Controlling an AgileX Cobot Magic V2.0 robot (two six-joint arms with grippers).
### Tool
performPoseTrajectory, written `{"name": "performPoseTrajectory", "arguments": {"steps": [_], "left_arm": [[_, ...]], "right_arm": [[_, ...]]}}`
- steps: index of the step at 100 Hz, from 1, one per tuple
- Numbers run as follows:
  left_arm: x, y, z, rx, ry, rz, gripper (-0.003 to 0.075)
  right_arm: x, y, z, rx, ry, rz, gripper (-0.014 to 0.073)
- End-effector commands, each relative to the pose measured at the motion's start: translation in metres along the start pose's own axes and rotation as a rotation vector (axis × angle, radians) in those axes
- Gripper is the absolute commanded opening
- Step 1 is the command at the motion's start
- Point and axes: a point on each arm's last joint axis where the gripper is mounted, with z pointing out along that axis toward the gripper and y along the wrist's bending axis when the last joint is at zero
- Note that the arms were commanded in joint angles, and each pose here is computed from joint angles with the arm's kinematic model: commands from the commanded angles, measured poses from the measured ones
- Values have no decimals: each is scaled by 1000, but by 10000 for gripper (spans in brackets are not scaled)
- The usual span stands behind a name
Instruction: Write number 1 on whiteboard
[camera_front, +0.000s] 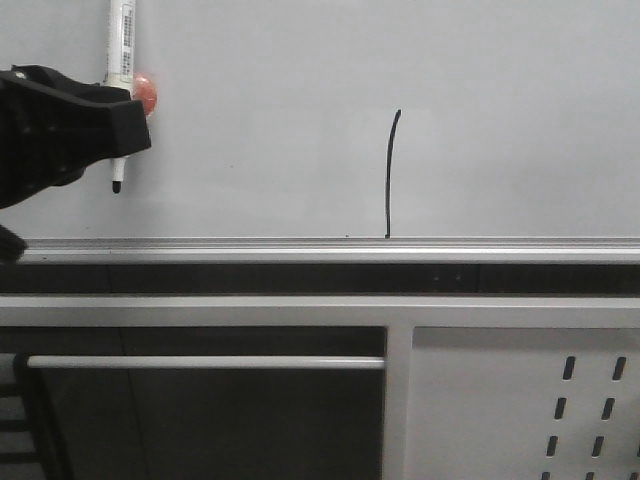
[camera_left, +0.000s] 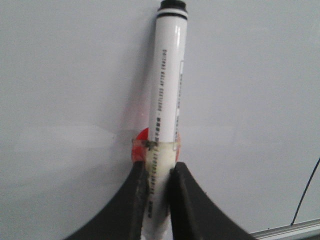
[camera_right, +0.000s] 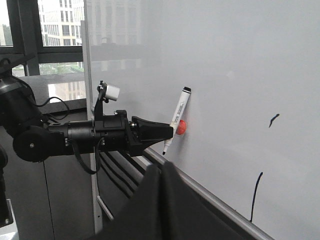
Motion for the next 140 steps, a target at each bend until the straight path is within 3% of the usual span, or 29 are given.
{"name": "performPoseTrajectory", "arguments": {"steps": [1,140], "left_arm": [[-30,-1,2,-8,-268,-27,-18],[-20,3,12,-24,-234,-50,-18]], "right_arm": [[-11,-5,0,49,-66,1,-71],[-6,0,0,1,-7,1,-71]]}}
